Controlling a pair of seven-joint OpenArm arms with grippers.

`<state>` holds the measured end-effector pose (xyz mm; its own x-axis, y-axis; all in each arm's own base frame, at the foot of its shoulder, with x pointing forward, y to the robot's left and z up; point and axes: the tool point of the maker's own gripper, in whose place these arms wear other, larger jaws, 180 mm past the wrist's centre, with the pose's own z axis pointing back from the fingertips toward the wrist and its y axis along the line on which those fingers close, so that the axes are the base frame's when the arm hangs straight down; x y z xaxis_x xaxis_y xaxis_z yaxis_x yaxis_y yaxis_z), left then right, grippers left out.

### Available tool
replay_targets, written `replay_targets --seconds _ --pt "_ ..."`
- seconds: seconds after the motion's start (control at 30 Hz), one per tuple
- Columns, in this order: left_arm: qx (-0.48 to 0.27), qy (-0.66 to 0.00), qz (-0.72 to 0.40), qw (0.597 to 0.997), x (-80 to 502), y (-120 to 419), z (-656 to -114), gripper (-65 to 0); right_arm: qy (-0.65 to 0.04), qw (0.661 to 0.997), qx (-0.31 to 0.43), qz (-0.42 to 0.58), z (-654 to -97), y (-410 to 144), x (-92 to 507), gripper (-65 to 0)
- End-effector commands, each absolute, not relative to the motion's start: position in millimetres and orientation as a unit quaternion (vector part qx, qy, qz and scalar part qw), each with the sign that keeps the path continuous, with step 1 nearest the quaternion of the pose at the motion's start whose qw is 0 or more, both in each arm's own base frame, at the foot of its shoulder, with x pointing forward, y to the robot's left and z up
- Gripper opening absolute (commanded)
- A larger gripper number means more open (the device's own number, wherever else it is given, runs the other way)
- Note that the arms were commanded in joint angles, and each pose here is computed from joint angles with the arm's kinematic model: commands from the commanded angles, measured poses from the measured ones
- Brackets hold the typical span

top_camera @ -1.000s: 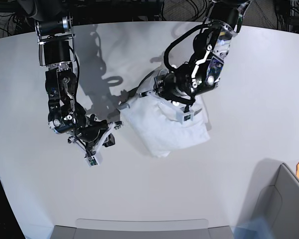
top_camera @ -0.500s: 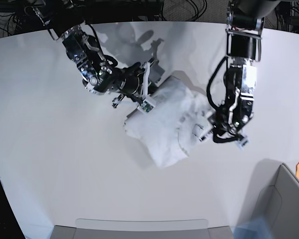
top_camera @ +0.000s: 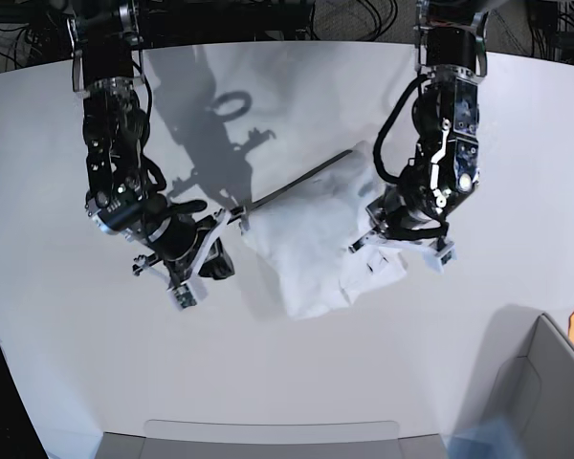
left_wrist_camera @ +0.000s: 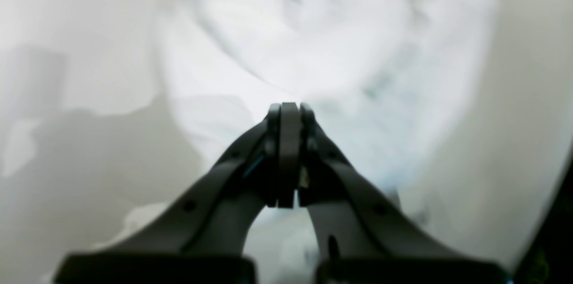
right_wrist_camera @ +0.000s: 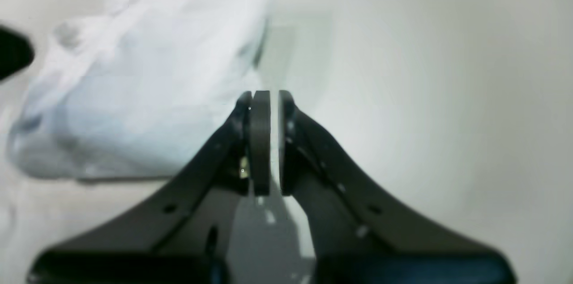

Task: Fold the T-shirt properly
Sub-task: 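Release the shirt with the right gripper and pat the bundle with both grippers, then press the left gripper on the folded bundle's edge to flatten it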

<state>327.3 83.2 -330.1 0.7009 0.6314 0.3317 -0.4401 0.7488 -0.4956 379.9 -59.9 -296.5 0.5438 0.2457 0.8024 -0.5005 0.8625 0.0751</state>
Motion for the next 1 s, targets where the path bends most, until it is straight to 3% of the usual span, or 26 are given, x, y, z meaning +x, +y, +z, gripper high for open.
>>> replay_targets --seconds 0.0,0.27,0.43,0.6,0.83,0.97 --pt "-0.206 -0.251 0.284 0.902 329 72 -322 -65.0 -0.442 0.858 0.157 0.210 -286 -56 394 -62.5" --pt "-0.210 -0.194 0.172 0.943 288 3 -347 -65.0 -0.371 0.892 0.185 0.182 -334 -41 408 -62.6" --pt "-0.140 -0.156 0.222 0.952 289 50 -395 -65.0 -0.326 0.889 0.191 0.259 -361 -1 370 -62.6" --pt "-0.106 -0.195 0.297 0.929 316 118 -388 -65.0 -0.336 0.877 0.198 0.281 -351 1 338 -62.6" --pt "-0.157 -0.273 0.295 0.902 333 117 -325 -65.0 -0.407 0.873 0.170 0.207 -313 -59 321 -62.6" --pt "-0.145 -0.335 0.312 0.877 353 124 -314 -65.0 -0.409 0.887 0.138 0.164 -316 -101 305 -62.6"
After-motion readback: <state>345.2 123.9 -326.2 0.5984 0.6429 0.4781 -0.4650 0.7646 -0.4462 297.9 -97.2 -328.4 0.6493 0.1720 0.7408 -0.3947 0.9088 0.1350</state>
